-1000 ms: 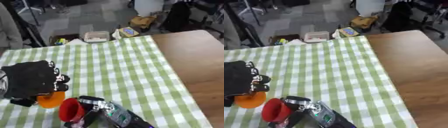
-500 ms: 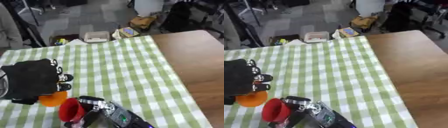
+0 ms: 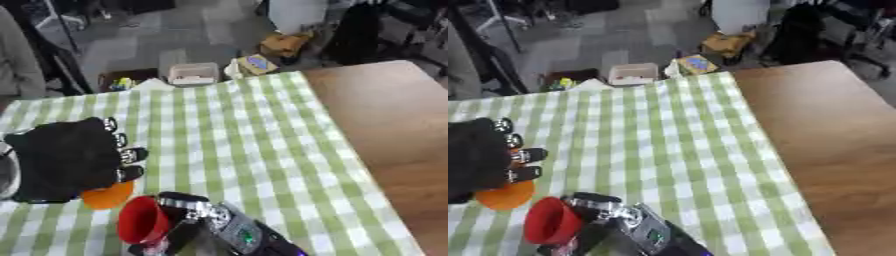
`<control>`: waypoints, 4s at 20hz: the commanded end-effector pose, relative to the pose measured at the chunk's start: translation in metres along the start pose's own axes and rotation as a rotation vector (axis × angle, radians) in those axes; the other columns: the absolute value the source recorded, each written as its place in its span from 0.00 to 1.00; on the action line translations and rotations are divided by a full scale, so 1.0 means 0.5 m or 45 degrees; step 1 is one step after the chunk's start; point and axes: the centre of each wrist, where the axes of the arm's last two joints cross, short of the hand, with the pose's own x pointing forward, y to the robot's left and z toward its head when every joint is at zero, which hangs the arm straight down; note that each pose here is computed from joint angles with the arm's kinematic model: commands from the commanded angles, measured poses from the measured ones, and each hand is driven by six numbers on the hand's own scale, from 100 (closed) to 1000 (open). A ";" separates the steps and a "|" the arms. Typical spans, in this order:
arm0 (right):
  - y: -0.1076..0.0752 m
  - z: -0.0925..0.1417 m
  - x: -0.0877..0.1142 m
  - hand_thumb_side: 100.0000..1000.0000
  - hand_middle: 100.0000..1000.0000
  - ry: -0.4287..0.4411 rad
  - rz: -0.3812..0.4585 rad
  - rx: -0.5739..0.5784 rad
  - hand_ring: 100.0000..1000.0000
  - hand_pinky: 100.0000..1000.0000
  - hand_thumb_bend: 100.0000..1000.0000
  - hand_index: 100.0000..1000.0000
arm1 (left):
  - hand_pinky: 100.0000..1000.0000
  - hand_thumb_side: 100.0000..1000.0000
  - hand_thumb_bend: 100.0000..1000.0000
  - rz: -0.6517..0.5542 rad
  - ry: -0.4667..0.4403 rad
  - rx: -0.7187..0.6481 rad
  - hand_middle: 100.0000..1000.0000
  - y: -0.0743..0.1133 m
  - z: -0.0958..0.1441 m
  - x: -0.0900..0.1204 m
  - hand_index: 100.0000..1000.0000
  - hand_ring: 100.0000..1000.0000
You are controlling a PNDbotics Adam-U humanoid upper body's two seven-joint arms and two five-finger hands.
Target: Pour the contents of one cup into another cup.
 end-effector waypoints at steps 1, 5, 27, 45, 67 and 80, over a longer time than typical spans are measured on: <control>-0.009 0.003 0.003 0.02 0.05 0.005 0.018 0.003 0.18 0.31 0.00 0.39 | 0.00 0.07 0.54 -0.077 0.016 0.007 0.00 0.014 0.003 -0.008 0.52 0.00; -0.009 0.004 0.002 0.01 0.05 0.005 0.017 0.002 0.18 0.31 0.00 0.39 | 0.00 0.07 0.56 -0.122 0.009 0.007 0.00 0.015 -0.003 -0.002 0.52 0.00; -0.008 0.007 -0.001 0.02 0.05 0.009 0.014 -0.001 0.18 0.30 0.00 0.39 | 0.00 0.08 0.65 -0.248 -0.010 -0.036 0.00 -0.009 -0.021 0.019 0.51 0.00; -0.011 0.008 -0.002 0.02 0.05 0.009 0.016 -0.004 0.18 0.30 0.00 0.39 | 0.00 0.08 0.75 -0.403 0.025 0.071 0.00 0.012 -0.023 0.027 0.41 0.00; -0.013 0.010 -0.003 0.02 0.05 0.010 0.015 -0.005 0.18 0.30 0.00 0.38 | 0.00 0.08 0.76 -0.449 0.027 0.058 0.00 0.001 -0.024 0.032 0.38 0.00; -0.018 0.011 -0.002 0.01 0.05 0.008 0.037 -0.026 0.18 0.30 0.00 0.38 | 0.00 0.06 0.53 -0.152 0.237 0.022 0.00 -0.066 -0.002 0.030 0.42 0.00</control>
